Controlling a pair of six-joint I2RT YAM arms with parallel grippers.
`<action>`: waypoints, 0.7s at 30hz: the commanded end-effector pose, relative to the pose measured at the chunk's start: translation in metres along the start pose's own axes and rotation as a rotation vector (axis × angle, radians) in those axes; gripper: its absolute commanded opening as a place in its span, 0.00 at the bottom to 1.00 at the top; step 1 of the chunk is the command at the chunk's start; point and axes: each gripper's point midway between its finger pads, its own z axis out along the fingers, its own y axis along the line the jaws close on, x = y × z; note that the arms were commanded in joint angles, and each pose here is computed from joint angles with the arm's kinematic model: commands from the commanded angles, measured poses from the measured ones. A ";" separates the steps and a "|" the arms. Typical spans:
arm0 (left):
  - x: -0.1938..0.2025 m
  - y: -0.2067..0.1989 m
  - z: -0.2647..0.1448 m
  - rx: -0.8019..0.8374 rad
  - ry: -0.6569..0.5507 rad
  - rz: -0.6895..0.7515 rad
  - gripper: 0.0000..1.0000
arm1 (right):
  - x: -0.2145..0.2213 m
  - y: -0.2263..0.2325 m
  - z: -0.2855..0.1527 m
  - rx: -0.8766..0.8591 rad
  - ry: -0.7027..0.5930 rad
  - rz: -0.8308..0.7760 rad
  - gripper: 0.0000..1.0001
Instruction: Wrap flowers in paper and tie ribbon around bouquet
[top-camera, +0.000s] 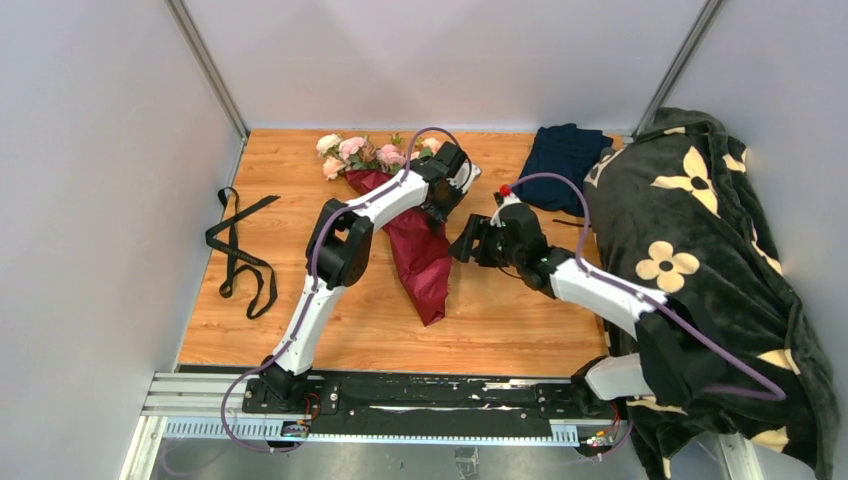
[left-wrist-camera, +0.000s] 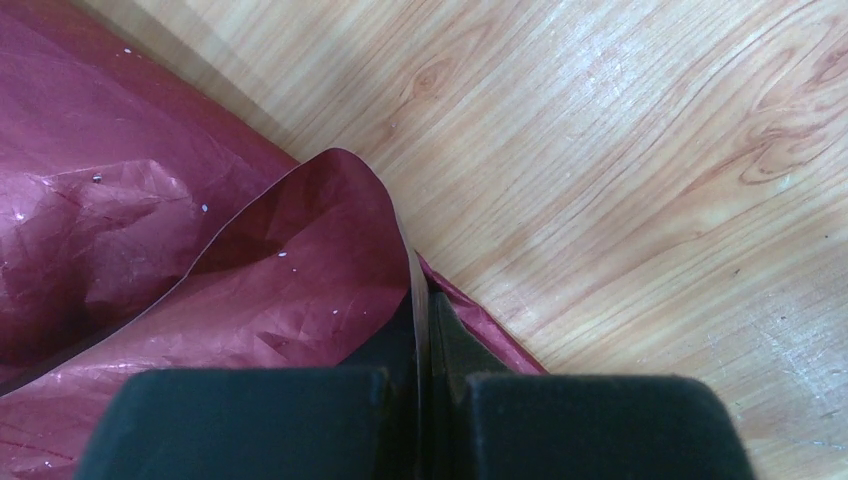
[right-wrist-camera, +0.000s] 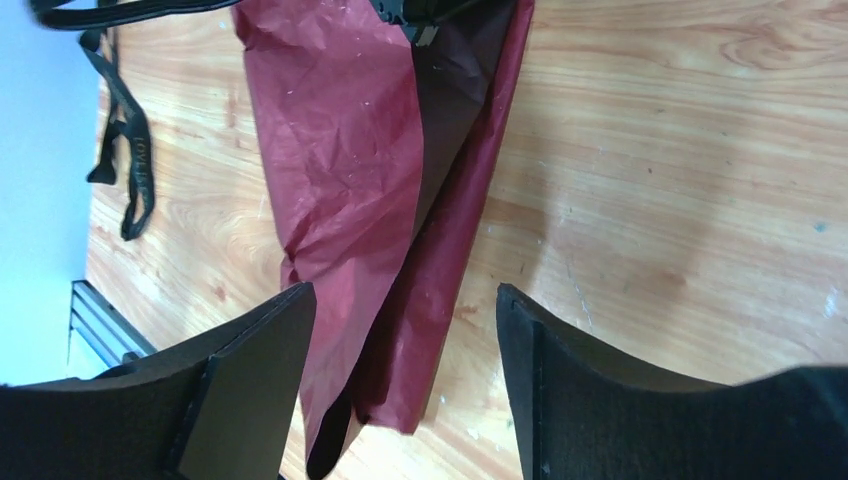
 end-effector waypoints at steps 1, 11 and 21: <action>0.007 -0.007 0.018 0.002 0.020 0.014 0.00 | 0.009 -0.005 0.025 0.011 0.115 -0.021 0.73; -0.017 -0.005 -0.003 -0.006 -0.046 0.028 0.04 | 0.042 -0.039 0.059 0.055 0.224 0.089 0.00; -0.091 -0.023 -0.094 0.118 -0.274 0.094 0.82 | 0.110 -0.087 0.059 0.139 0.258 0.249 0.00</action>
